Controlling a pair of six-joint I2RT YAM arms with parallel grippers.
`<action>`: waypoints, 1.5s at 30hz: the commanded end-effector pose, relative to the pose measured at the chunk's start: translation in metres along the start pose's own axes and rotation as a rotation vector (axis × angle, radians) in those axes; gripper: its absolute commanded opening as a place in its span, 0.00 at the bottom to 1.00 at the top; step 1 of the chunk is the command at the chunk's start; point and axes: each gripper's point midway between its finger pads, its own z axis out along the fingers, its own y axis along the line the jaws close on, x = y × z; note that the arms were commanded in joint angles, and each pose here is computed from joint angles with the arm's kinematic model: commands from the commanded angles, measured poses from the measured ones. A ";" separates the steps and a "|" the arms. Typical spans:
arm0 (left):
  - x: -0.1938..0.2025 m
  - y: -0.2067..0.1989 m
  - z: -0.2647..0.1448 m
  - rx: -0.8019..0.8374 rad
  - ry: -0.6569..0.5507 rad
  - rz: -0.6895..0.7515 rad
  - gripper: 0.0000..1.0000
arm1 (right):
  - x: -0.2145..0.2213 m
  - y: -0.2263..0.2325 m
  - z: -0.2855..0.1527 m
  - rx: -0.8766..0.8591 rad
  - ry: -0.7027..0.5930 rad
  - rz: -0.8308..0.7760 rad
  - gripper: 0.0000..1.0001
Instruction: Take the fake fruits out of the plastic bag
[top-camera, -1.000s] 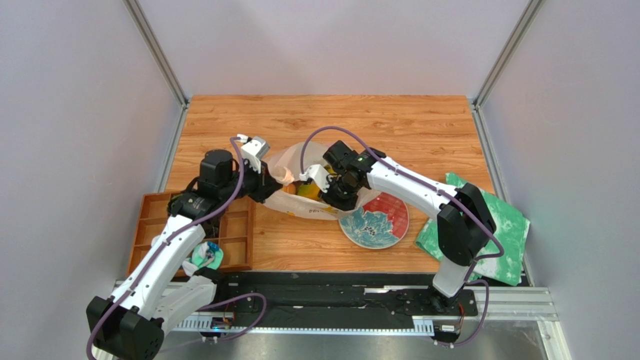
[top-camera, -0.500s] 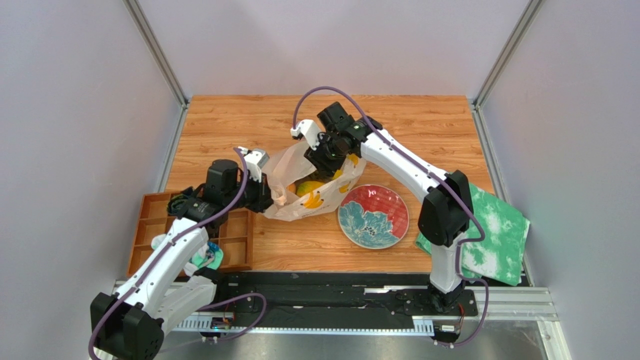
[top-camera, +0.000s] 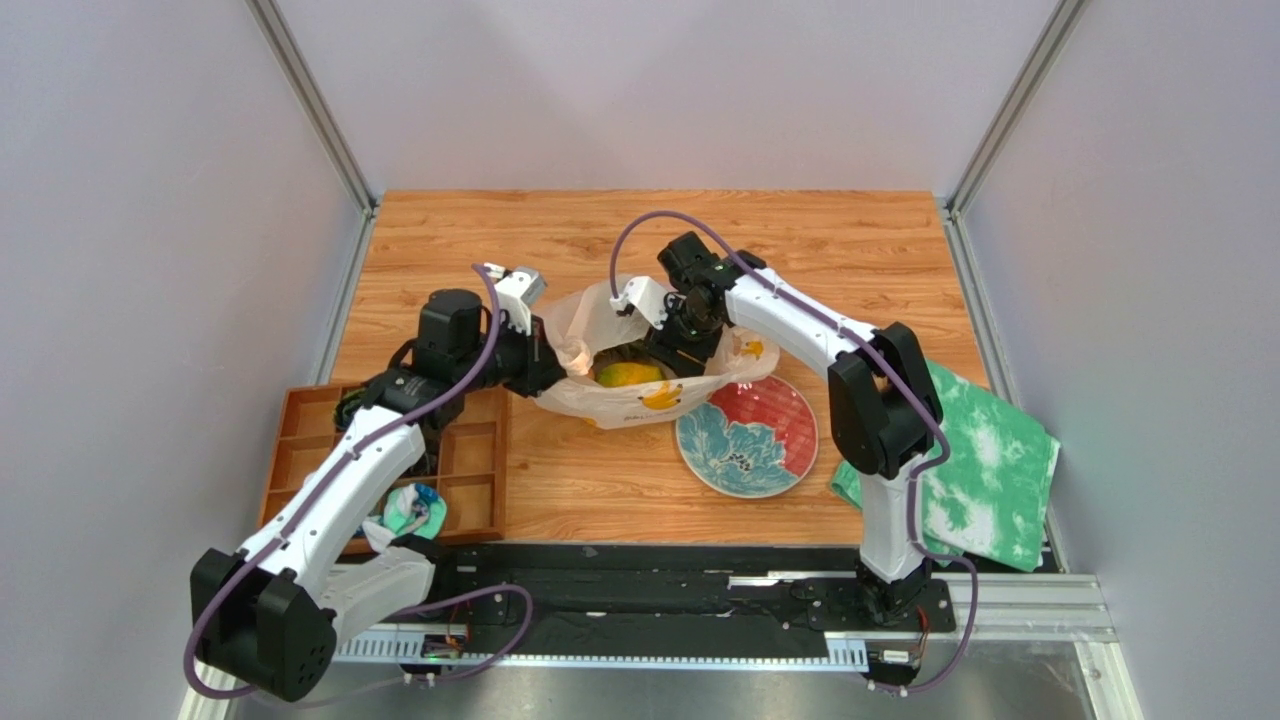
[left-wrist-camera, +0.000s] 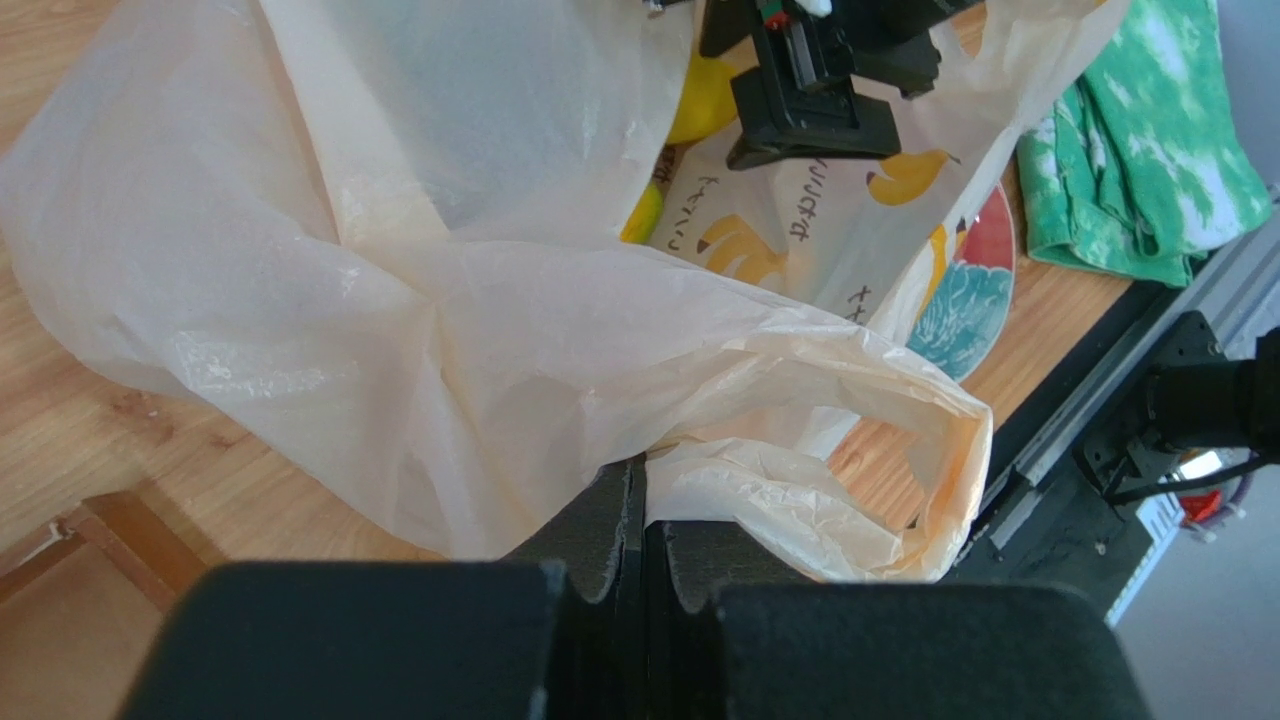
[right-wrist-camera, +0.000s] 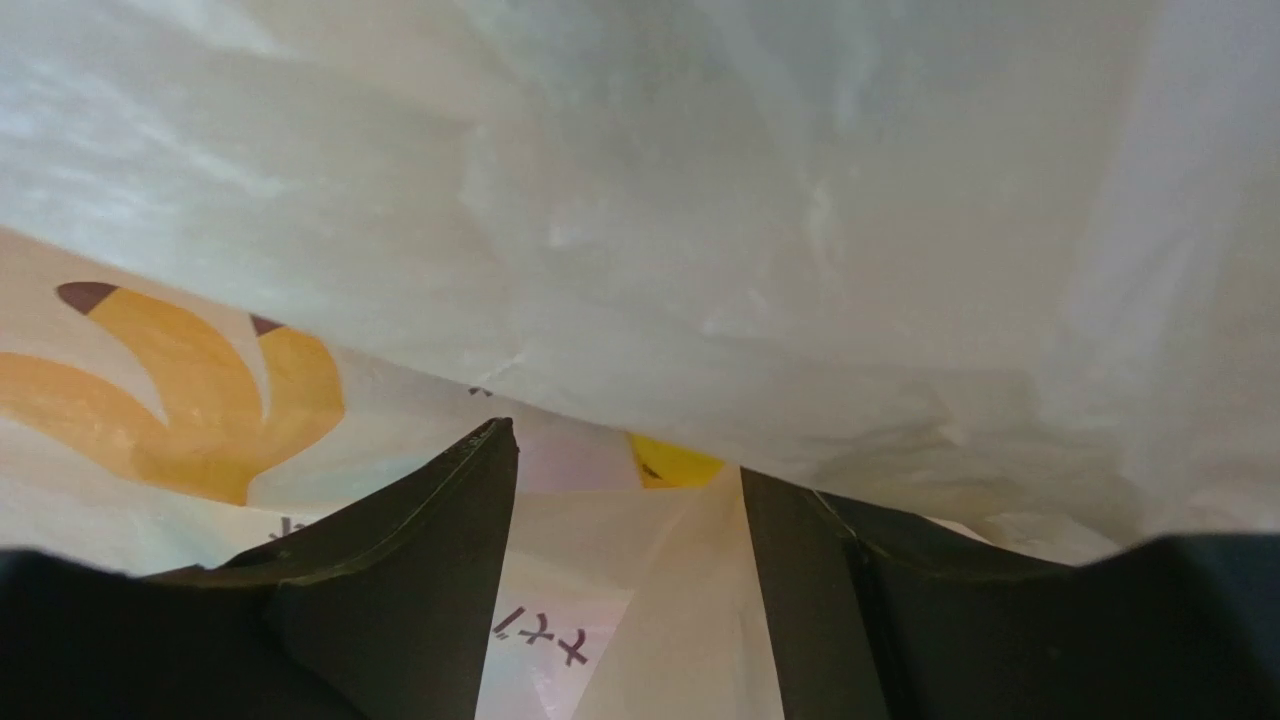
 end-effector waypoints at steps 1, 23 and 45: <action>-0.021 -0.014 0.000 0.069 -0.037 0.022 0.02 | -0.029 -0.030 -0.011 0.106 -0.099 -0.070 0.63; -0.013 -0.023 0.019 0.140 0.102 0.087 0.01 | -0.052 -0.052 0.019 -0.174 -0.261 -0.319 0.69; -0.027 -0.032 0.012 0.177 0.034 0.170 0.01 | -0.052 -0.050 -0.028 -0.053 -0.323 -0.220 0.14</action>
